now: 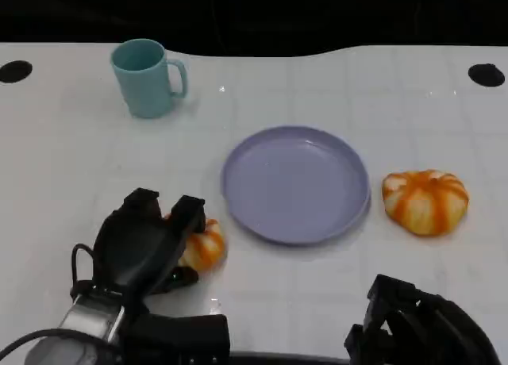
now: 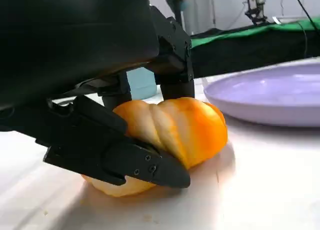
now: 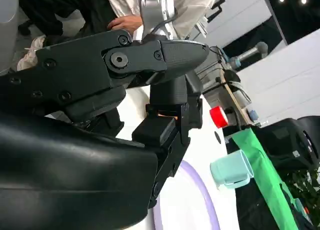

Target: Grasp the bread from the table and place it into the plate.

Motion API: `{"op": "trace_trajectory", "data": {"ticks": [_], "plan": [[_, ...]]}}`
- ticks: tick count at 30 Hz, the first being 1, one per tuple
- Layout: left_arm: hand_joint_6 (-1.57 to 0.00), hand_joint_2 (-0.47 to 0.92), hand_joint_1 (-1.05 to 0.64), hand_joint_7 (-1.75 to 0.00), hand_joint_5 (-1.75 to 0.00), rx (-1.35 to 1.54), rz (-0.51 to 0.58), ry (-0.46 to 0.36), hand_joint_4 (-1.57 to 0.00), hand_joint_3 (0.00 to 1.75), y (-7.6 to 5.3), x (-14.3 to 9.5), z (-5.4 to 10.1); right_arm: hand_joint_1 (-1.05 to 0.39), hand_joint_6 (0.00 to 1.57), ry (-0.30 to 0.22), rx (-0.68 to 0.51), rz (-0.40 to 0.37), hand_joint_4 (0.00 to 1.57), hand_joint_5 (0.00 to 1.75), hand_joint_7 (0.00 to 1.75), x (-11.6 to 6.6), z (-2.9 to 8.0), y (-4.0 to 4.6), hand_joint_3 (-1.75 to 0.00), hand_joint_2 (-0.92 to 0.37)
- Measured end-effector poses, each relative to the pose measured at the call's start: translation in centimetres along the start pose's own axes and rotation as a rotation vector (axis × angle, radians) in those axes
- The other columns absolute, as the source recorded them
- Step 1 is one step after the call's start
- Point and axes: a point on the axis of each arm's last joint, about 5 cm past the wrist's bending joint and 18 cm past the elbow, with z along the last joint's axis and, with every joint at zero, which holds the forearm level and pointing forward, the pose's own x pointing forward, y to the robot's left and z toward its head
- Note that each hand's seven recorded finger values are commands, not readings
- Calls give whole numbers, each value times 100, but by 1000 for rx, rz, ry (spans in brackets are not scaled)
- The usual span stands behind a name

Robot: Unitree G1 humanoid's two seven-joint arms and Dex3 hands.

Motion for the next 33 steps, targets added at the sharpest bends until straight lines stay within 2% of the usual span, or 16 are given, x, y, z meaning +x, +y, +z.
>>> {"op": "trace_trajectory", "data": {"ticks": [5,8,9,11,13,15,20,23,26,29,33], "plan": [[-55,86,-14,-175,-175,-14,68,22,-75,16,126,1,-7,-70,74,0,0,-3,84,163,138,-2,3,-9,-25,-92],[-59,87,-11,-175,-175,-16,118,16,-79,22,218,38,-8,-70,74,0,-1,-4,84,162,138,0,6,-12,-25,-92],[-59,86,-10,-175,-175,-20,132,12,-80,28,242,48,-5,-71,74,0,-1,-4,85,162,138,0,6,-12,-25,-92],[-60,68,-10,-175,-175,-28,153,8,-81,60,278,64,0,-70,74,0,-1,-4,85,162,137,0,6,-13,-25,-92],[-63,52,-10,-175,-175,-32,175,4,-83,83,316,80,6,-70,74,0,-1,-4,85,162,137,0,5,-13,-25,-92],[-64,45,-9,-175,-175,-35,195,-1,-85,92,351,99,16,-69,74,1,0,-5,85,162,136,0,2,-15,-25,-92],[-67,38,-7,-175,-175,-55,232,-31,-88,96,435,198,102,-69,75,3,5,-5,85,161,136,9,-5,-19,-24,-92],[-69,31,-6,-175,-175,-64,273,-85,-92,103,525,329,172,-69,75,3,8,-5,86,161,135,14,-9,-19,-23,-92],[-70,30,-9,-175,-175,-68,299,-144,-93,109,599,474,251,-70,75,2,11,-3,86,161,135,23,-11,-14,-23,-92],[-70,30,-10,-175,-175,-76,302,-182,-93,111,616,572,341,-71,75,3,11,-2,86,161,136,25,-13,-12,-23,-92],[-69,34,-11,-175,-175,-110,281,-206,-91,112,569,640,451,-71,75,4,12,0,86,161,136,25,-16,-10,-23,-92]]}}
